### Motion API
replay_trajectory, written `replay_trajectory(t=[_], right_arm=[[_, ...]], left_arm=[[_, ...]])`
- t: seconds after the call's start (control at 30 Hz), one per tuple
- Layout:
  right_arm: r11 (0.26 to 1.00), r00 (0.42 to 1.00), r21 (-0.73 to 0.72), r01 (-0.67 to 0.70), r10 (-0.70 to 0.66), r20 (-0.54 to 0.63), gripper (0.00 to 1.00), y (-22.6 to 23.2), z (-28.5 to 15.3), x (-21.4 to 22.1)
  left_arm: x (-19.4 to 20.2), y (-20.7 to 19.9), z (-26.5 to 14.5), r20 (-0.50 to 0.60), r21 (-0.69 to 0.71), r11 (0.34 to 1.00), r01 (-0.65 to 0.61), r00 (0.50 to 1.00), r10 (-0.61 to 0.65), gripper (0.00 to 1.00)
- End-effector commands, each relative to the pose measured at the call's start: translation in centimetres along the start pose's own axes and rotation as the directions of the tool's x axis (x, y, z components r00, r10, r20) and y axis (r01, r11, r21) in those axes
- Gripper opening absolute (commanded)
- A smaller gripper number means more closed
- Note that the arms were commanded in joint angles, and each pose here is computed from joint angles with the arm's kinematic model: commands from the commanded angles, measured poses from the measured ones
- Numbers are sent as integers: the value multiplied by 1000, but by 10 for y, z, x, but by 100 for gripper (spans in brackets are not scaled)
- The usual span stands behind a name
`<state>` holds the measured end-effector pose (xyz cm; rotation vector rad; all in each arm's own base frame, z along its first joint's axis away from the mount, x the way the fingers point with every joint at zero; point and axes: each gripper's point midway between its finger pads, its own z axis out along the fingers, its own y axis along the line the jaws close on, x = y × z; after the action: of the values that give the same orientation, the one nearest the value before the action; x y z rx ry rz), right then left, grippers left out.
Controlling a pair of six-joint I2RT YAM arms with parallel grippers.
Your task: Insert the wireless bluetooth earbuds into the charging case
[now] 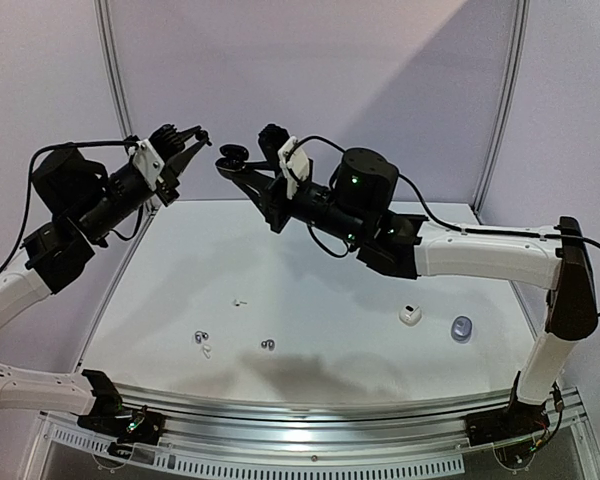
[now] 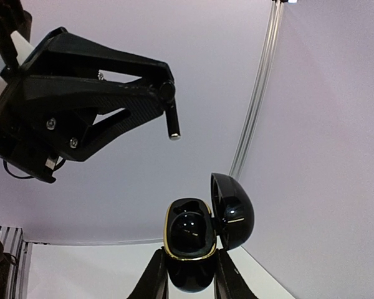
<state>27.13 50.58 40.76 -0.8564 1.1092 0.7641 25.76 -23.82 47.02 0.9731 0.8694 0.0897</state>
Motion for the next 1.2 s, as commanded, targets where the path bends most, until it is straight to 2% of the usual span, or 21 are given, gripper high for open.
replay_trajectory(t=[0.0,0.3,0.5,0.6,0.7,1.0,1.17], right_arm=[[993,993,-33,110,-109,36,0,2,-13,-20],[953,954,-42,300,-299,27,0,3,-10,-21],[947,948,-47,316,-315,41,0,4,-6,-23],[948,949,-43,315,-313,38,0,3,-7,-23],[949,950,-45,313,-312,33,0,3,-6,-22],[951,951,-33,308,-307,23,0,1,-6,-20],[952,952,-30,306,-306,16,0,1,-6,-17]], left_arm=[[-12,-5,-8,31,54,998,36,999,-38,0],[-10,-18,-18,17,119,991,65,998,-68,0],[-11,-32,-14,52,173,983,67,996,-77,0],[-1,-39,-11,25,187,981,56,998,-62,0],[12,-39,-4,-11,159,987,34,999,-33,0],[14,-34,3,-10,125,992,-26,1000,27,0],[12,-27,2,0,92,987,-131,991,131,0]])
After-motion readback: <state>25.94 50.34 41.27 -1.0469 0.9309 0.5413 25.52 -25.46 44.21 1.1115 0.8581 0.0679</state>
